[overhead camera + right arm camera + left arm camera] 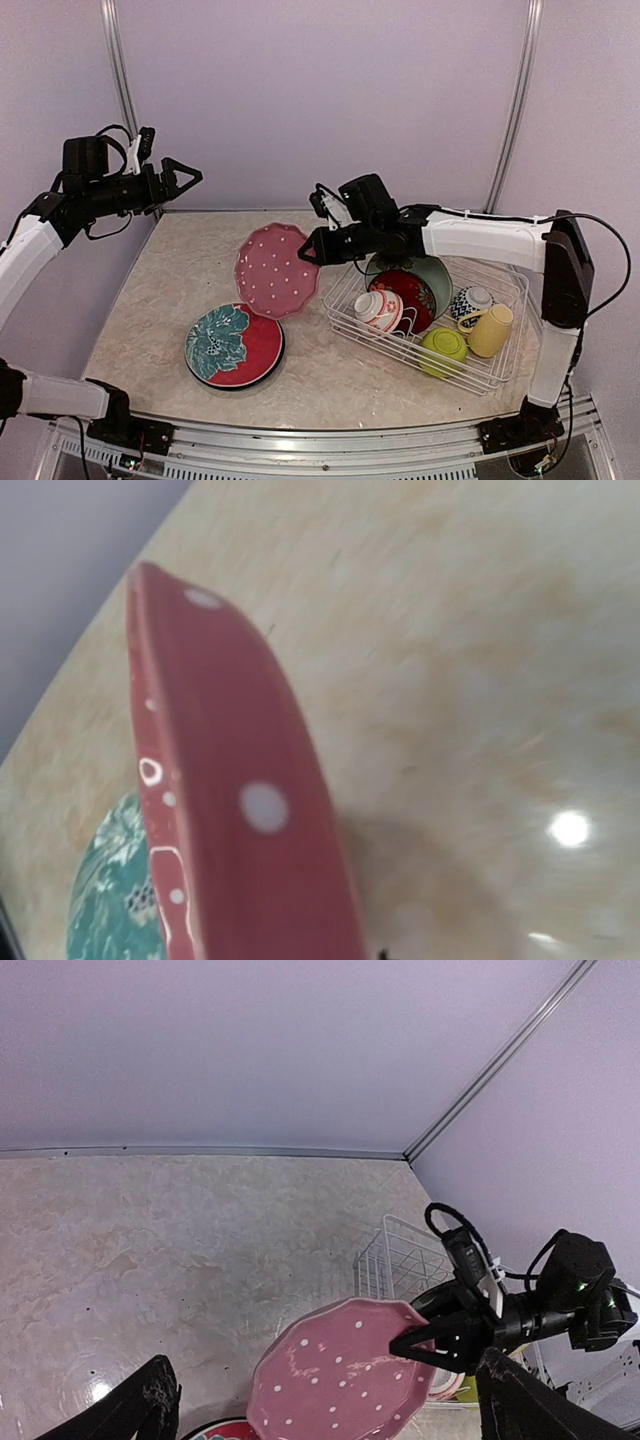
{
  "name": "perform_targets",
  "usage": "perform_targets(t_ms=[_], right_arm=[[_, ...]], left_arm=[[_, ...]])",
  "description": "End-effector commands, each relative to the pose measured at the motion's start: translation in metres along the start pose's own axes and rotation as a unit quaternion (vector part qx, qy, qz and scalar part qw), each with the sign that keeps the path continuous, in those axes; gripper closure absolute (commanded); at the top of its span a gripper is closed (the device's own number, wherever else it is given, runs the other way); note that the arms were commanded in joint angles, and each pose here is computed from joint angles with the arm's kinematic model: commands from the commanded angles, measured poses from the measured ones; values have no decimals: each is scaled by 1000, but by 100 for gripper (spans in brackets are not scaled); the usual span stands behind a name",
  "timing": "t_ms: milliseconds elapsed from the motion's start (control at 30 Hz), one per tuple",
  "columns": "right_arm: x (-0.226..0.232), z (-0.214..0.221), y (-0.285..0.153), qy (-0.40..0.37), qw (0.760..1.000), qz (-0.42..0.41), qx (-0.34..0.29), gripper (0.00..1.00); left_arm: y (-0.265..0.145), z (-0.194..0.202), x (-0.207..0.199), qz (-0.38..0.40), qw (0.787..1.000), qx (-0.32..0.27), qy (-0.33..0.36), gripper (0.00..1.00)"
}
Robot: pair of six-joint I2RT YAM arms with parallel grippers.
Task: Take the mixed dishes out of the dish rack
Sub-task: Place the plate with another plate.
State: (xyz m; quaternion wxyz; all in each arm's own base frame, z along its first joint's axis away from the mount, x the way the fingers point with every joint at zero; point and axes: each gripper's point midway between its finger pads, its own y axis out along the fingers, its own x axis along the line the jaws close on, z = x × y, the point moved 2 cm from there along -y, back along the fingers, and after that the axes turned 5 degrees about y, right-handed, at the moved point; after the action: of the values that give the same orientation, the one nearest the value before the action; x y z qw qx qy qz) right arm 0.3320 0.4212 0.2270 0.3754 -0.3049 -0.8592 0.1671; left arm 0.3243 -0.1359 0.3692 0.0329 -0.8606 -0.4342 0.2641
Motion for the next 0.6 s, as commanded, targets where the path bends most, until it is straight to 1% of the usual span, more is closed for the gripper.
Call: perform_targets(t_ms=[0, 200, 433, 567], right_arm=[[74, -24, 15, -6, 991, -126, -36, 100], [100, 12, 49, 2, 986, -168, 17, 100], [107, 50, 76, 25, 978, -193, 72, 100], [109, 63, 88, 32, 975, -203, 88, 100]], left_arm=[[-2, -6, -4, 2, 1000, -9, 14, 1], [-2, -5, -5, 4, 1000, -7, 14, 1], [-2, -5, -7, 7, 1000, -7, 15, 1], [0, -4, -8, 9, 1000, -4, 14, 1]])
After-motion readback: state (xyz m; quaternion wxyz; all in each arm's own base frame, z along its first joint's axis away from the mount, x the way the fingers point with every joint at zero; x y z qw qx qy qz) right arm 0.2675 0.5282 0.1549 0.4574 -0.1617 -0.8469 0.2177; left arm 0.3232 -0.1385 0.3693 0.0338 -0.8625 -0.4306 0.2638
